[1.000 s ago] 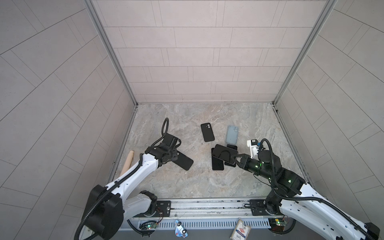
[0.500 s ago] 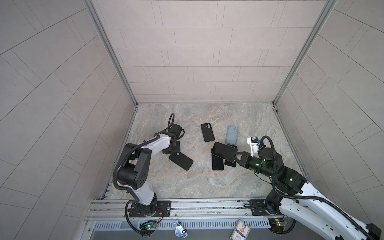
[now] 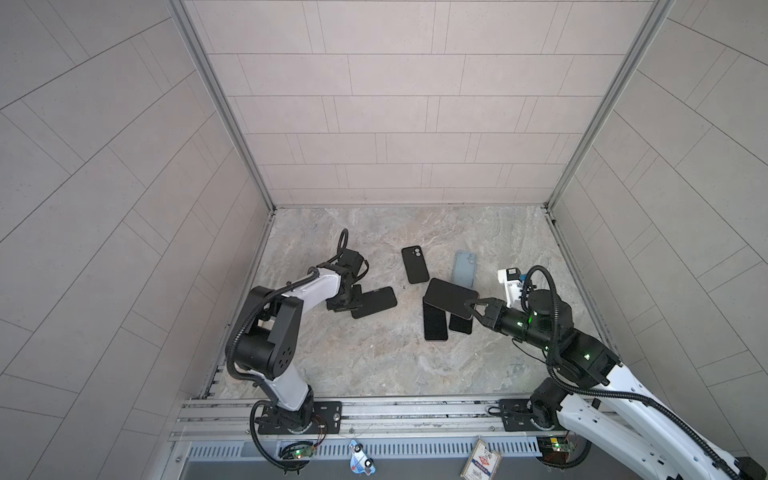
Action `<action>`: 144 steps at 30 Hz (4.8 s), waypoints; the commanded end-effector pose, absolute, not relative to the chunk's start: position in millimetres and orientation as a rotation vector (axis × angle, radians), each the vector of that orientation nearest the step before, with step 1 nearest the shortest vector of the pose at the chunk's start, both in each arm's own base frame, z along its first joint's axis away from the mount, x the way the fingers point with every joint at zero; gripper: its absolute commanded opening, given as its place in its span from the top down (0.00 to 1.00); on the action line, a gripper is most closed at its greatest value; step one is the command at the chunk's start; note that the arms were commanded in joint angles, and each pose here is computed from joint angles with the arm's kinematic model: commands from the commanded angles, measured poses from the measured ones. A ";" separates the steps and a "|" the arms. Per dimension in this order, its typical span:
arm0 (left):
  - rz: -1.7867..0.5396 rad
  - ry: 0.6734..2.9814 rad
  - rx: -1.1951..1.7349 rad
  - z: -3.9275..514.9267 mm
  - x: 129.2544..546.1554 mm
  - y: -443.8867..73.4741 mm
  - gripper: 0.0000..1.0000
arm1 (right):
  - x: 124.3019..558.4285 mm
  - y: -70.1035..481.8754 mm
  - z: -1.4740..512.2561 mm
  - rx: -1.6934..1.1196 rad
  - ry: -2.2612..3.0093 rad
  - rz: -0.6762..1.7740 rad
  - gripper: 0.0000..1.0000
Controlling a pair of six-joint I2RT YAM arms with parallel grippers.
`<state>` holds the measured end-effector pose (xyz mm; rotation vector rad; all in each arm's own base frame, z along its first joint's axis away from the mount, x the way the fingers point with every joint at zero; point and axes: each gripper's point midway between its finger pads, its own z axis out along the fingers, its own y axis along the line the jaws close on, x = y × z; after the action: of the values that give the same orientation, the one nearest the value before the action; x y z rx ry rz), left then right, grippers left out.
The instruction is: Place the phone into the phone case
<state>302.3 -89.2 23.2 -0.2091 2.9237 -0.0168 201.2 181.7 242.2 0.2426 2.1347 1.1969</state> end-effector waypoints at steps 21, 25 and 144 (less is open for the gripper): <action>-0.074 2.943 -0.387 14.4 288.0 -89.6 0.61 | 180.1 155.8 225.9 0.378 2.018 1.280 1.00; -0.106 2.990 -0.362 4.0 290.8 -96.8 0.75 | 182.7 156.8 220.7 0.406 2.006 1.300 1.00; -0.974 2.376 0.029 220.8 256.4 -203.3 0.38 | 188.5 274.0 192.8 0.309 2.269 1.318 1.00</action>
<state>253.3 -200.0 213.1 0.0163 2.4195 -0.9302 172.7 267.5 168.2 0.2366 2.4023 1.2520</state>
